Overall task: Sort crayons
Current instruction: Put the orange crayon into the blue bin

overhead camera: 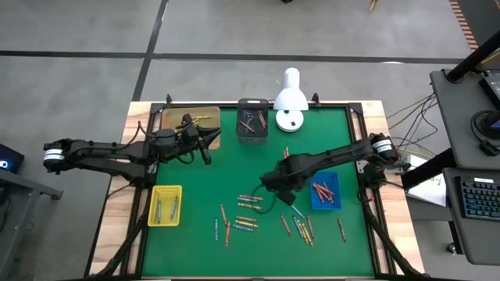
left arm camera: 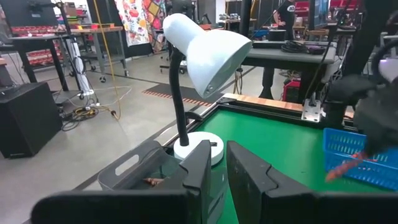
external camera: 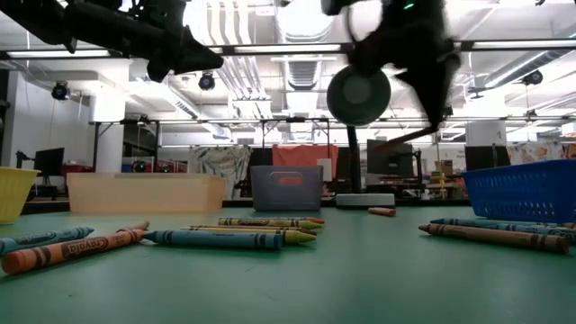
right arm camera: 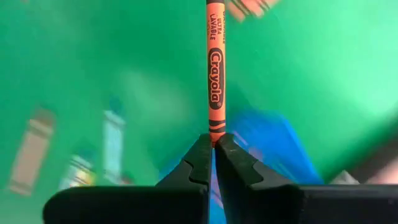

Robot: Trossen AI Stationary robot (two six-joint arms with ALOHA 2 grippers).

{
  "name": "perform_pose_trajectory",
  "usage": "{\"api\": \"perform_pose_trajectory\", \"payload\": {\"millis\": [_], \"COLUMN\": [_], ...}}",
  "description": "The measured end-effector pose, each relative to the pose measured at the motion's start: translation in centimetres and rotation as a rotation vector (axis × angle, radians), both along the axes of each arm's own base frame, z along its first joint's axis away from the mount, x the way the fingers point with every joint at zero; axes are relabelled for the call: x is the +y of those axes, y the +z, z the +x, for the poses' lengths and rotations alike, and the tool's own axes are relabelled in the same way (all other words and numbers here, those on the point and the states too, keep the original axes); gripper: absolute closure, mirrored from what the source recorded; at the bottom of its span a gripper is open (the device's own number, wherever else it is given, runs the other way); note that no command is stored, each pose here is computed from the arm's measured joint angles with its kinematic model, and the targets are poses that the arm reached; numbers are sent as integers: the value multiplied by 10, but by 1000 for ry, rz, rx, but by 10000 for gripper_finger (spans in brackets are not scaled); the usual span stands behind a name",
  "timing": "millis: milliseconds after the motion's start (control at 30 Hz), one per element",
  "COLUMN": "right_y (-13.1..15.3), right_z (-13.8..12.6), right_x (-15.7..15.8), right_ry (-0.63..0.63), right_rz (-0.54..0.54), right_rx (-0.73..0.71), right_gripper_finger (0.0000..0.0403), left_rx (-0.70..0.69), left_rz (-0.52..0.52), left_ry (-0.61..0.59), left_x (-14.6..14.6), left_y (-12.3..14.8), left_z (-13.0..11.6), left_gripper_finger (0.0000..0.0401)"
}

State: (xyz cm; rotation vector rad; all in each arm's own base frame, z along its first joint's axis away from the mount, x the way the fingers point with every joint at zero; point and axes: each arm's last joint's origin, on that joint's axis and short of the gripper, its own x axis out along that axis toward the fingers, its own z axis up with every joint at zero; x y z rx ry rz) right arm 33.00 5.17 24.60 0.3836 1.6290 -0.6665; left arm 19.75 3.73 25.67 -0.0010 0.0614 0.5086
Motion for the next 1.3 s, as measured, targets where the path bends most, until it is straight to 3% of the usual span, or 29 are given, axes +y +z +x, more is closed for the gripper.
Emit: {"api": "perform_pose_trajectory", "payload": {"millis": [67,233,433,533,733,967,1167,1300], "right_y": [7,20,23,12,-27,-55,-58,-56], "right_z": [-12,-33,-73,-95,-122,-138,-140,-138], "right_x": [3,12,21,21,18,13,12,13], "right_ry": [-25,-78,-225,-306,-404,-507,-522,-508], "right_rz": [-33,18,-22,-22,103,108,100,109], "right_rx": [81,25,2,-16,-129,-151,-143,-153], "right_gripper_finger": [394,394,394,394,394,394,390,367], "left_rx": [0,3,16,18,22,27,46,60], "left_rz": [0,0,-2,-3,-3,-4,-6,-20], "left_ry": [0,0,0,-1,-1,0,0,1], "left_x": [0,0,0,0,0,0,1,1], "left_y": [0,0,-2,-3,-3,-4,-8,-11], "left_z": [0,0,1,1,1,2,5,8], "left_gripper_finger": [368,368,368,368,368,368,368,368]}}
